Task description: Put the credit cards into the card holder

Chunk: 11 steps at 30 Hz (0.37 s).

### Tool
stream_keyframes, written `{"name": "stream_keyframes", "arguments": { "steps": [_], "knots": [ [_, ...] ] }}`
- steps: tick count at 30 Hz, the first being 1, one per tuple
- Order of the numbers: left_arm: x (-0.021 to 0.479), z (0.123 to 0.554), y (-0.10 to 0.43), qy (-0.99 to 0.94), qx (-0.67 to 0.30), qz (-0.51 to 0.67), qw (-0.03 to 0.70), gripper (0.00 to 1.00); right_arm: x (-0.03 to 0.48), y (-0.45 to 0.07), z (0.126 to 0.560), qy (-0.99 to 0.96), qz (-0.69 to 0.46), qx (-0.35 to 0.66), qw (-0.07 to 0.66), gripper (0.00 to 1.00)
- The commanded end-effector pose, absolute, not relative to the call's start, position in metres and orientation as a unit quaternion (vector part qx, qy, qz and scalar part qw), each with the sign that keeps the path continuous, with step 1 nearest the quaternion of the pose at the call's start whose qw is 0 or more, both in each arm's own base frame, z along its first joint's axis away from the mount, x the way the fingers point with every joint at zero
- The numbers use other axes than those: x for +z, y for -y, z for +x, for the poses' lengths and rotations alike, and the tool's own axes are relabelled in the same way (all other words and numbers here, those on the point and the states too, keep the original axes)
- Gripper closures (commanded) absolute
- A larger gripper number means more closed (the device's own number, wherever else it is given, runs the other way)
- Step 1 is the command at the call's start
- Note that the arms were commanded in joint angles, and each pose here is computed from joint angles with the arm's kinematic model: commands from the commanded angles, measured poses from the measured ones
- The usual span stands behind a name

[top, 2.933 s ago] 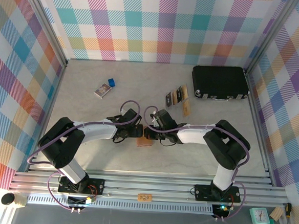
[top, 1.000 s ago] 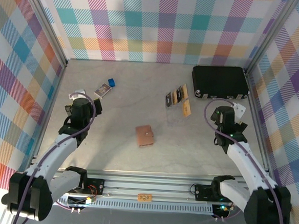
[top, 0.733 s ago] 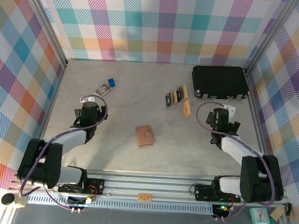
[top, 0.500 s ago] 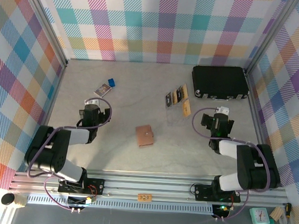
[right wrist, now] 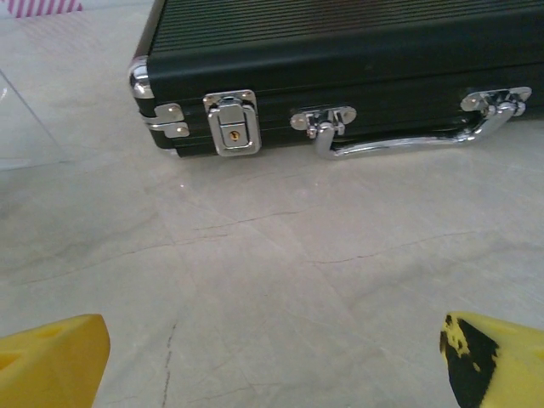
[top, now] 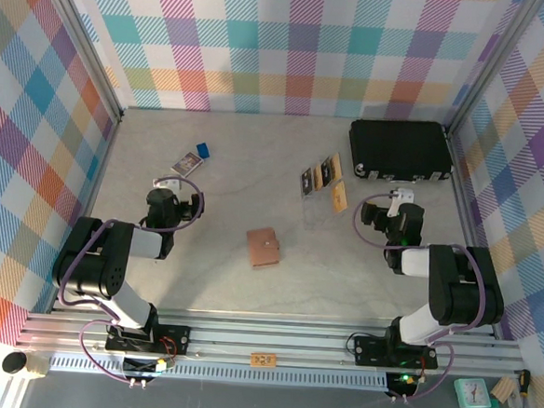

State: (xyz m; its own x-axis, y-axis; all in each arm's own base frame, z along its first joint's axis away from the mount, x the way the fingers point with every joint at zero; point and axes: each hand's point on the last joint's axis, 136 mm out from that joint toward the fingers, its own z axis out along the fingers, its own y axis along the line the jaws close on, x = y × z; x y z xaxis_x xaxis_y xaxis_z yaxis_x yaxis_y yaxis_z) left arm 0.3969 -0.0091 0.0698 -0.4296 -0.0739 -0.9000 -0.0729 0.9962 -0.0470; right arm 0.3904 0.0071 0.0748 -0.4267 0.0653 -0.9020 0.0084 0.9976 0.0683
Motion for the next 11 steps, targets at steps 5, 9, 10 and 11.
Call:
{"name": "stream_keyframes", "arguments": {
  "steps": [5,9,10,11],
  "knots": [
    [0.0811,0.4009,0.0117,-0.833,-0.005,-0.035,0.553,0.00,0.0907,-0.0151,0.3984,-0.830,0.003,0.039,0.557,0.01],
    [0.0812,0.4008,0.0116,-0.833,-0.005,-0.035,0.553,0.00,0.0910,-0.0152,0.3978,-0.829,0.002,0.045,0.558,0.01],
    [0.0813,0.4009,0.0117,-0.833,-0.005,-0.035,0.553,0.00,0.0917,-0.0168,0.3958,-0.827,-0.003,0.045,0.560,0.01],
    [0.0809,0.4006,0.0119,-0.833,-0.005,-0.035,0.552,0.00,0.0935,-0.0225,0.3925,-0.822,-0.018,0.054,0.566,0.01]
  ]
}}
